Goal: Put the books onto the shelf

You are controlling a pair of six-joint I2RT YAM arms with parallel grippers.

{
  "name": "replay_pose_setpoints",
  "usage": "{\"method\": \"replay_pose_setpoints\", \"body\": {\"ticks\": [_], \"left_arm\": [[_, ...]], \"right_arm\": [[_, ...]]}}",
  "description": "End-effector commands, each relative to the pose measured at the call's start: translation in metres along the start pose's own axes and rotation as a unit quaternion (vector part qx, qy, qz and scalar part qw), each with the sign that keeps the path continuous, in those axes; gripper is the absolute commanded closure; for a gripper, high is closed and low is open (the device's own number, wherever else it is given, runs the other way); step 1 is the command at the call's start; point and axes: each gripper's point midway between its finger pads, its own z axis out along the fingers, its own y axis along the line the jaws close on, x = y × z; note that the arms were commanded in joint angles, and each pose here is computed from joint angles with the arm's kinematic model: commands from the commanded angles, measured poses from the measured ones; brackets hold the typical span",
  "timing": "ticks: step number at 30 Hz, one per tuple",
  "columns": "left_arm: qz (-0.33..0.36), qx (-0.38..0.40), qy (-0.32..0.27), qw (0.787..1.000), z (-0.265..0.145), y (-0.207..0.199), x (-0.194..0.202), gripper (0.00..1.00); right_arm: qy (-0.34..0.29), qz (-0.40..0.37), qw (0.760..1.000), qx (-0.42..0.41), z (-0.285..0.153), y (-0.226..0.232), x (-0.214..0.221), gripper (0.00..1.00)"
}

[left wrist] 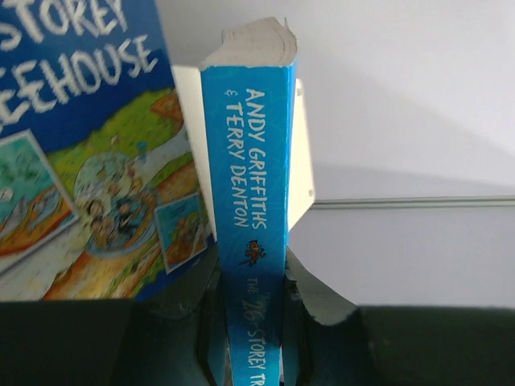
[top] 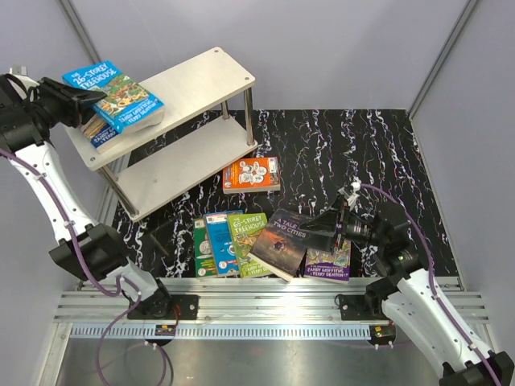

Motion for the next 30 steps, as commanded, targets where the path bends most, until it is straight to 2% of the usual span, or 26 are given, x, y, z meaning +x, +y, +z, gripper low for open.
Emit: {"method": "replay_pose_setpoints", "body": {"ticks": [1,2,9,19,23,25,27,30], "left_arm": [[0.061,0.137,-0.012,0.989,-0.034,-0.081,-0.005,1.0],[0.068,0.139,-0.021,0.988,-0.04,-0.087,-0.009,1.0],[0.041,0.111,-0.03,0.993,-0.05,-0.065,-0.033,1.0],[0.006,0.012,0.016,1.0,-0.035,0.012,-0.012,1.0],[0.012,-0.009,0.018,1.0,-0.033,0.024,-0.014,1.0],[0.011,-0.014,0.017,1.0,-0.032,0.027,-0.015,0.92],[0.01,-0.021,0.016,1.0,-0.032,0.03,-0.015,0.89],[0.007,-0.04,0.013,0.999,-0.03,0.04,-0.017,0.77]], "right_arm": [[0.0,-0.013,1.0,-0.011,0.0,0.005,0.002,0.0],[-0.002,-0.012,1.0,-0.01,0.0,0.004,0.001,0.0],[-0.006,-0.015,1.0,-0.009,0.002,0.004,-0.003,0.0],[0.002,-0.012,1.0,-0.002,0.009,-0.003,-0.009,0.0],[0.004,-0.009,1.0,-0.003,0.01,-0.006,-0.01,0.0],[0.006,-0.007,1.0,-0.001,0.011,-0.008,-0.01,0.0],[0.005,-0.007,1.0,-0.001,0.011,-0.008,-0.01,0.0],[0.004,-0.003,1.0,0.0,0.01,-0.011,-0.009,0.0]]}}
